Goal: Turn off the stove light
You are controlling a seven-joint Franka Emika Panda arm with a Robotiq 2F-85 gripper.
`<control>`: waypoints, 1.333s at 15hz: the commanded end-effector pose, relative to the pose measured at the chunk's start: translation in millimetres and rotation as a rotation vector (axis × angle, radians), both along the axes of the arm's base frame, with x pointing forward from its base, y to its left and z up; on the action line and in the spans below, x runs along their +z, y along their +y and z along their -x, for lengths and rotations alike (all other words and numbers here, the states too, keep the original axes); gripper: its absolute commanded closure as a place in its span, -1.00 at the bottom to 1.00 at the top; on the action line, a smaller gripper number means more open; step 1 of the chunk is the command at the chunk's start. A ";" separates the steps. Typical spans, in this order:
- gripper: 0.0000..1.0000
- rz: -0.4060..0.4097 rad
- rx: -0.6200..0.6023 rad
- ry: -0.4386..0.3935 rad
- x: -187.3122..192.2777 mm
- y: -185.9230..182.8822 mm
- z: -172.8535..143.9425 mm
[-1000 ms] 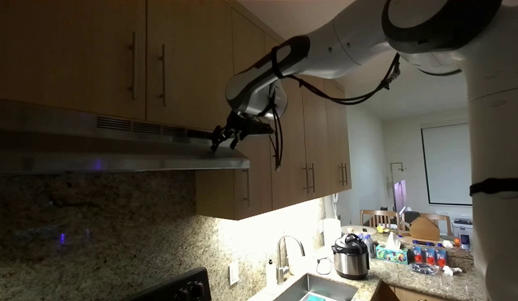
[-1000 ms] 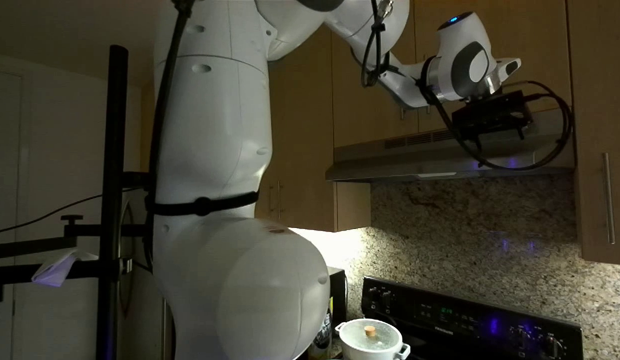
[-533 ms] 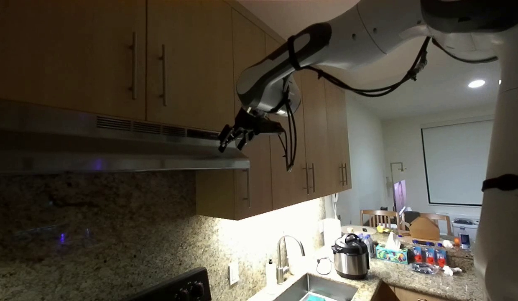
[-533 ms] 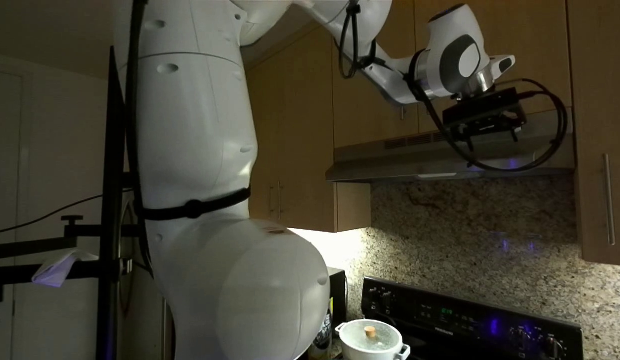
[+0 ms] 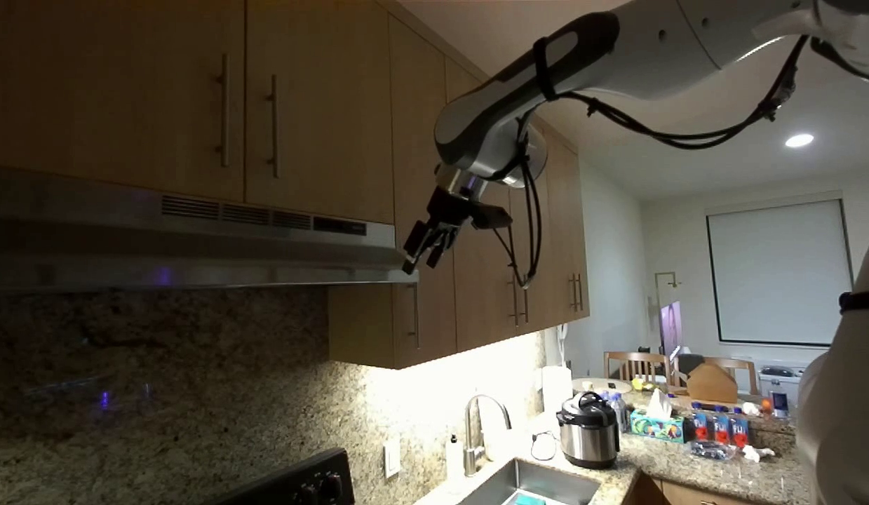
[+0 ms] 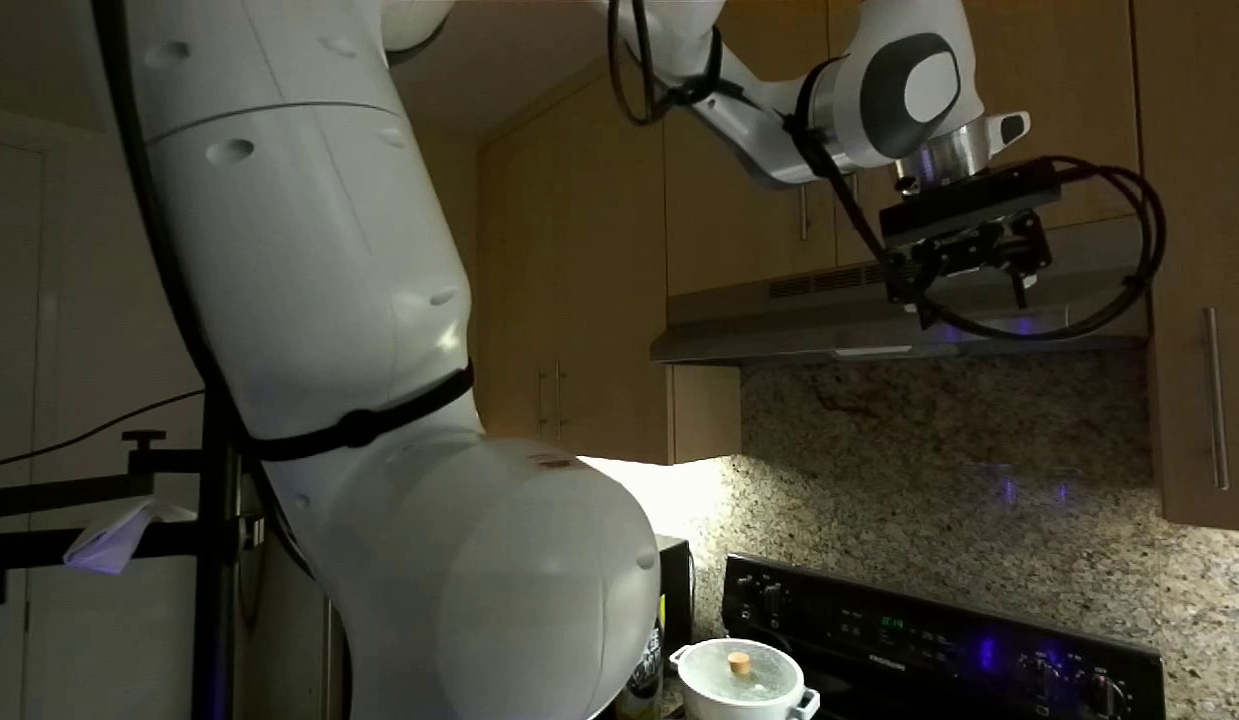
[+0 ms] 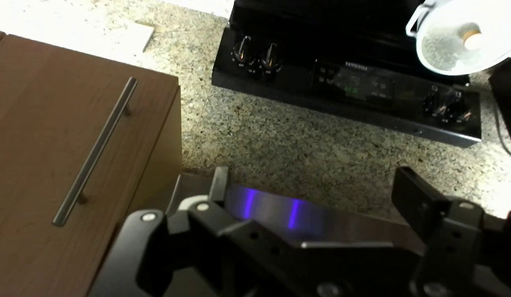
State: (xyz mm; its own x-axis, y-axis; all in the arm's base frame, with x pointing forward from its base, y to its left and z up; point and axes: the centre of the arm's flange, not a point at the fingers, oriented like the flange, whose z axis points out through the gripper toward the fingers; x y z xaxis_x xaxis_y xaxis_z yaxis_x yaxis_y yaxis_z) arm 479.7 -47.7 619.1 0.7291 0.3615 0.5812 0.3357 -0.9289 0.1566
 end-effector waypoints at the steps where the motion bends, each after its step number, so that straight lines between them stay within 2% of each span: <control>1: -1.00 0.087 0.098 0.054 -13.9 0.7 40.6; 7: -1.00 0.098 0.196 0.173 -39.3 1.6 61.2; 10: -1.00 0.096 0.203 0.208 -50.6 2.7 64.2; 11: -1.00 0.083 0.168 0.192 -44.3 4.0 53.3; 20: -1.00 0.074 0.157 0.200 -51.2 6.3 49.7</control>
State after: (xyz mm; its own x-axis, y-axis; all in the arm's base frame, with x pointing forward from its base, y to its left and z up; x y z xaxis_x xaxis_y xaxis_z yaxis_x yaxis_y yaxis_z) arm 425.4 -42.9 569.7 0.7523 0.5287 0.3931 0.5187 -0.8432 0.1414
